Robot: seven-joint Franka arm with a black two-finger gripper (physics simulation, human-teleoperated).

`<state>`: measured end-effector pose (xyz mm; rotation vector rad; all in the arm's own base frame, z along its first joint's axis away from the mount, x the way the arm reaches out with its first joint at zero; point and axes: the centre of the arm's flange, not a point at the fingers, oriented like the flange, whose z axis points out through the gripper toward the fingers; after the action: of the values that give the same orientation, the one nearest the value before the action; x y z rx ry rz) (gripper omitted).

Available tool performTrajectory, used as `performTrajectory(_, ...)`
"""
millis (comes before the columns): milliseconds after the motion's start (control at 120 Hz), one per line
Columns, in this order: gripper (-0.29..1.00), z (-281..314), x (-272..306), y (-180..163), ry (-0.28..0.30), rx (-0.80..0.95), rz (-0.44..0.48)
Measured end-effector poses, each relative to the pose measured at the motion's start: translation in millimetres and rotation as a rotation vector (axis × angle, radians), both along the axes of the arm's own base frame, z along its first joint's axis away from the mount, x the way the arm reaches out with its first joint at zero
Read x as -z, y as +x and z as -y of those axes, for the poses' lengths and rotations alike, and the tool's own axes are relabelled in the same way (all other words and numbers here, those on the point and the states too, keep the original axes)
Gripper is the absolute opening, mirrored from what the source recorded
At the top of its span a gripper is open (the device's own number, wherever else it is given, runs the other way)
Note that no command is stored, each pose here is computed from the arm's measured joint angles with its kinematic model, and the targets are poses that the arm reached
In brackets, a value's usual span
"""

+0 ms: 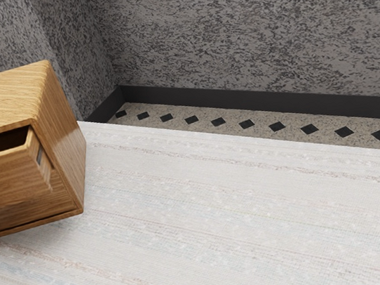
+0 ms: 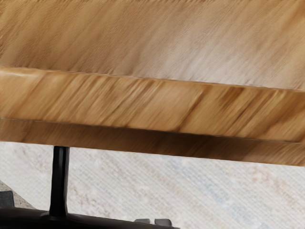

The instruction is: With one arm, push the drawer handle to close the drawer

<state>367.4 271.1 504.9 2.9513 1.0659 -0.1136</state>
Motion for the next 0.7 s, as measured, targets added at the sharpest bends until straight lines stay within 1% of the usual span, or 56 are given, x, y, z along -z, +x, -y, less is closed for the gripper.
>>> performTrajectory(367,-0.08,-14.3,10.4,22.2,0.003,0.011,-0.017)
performTrajectory(700,-0.08,-25.4,4.1,43.0,0.016,0.032,0.003)
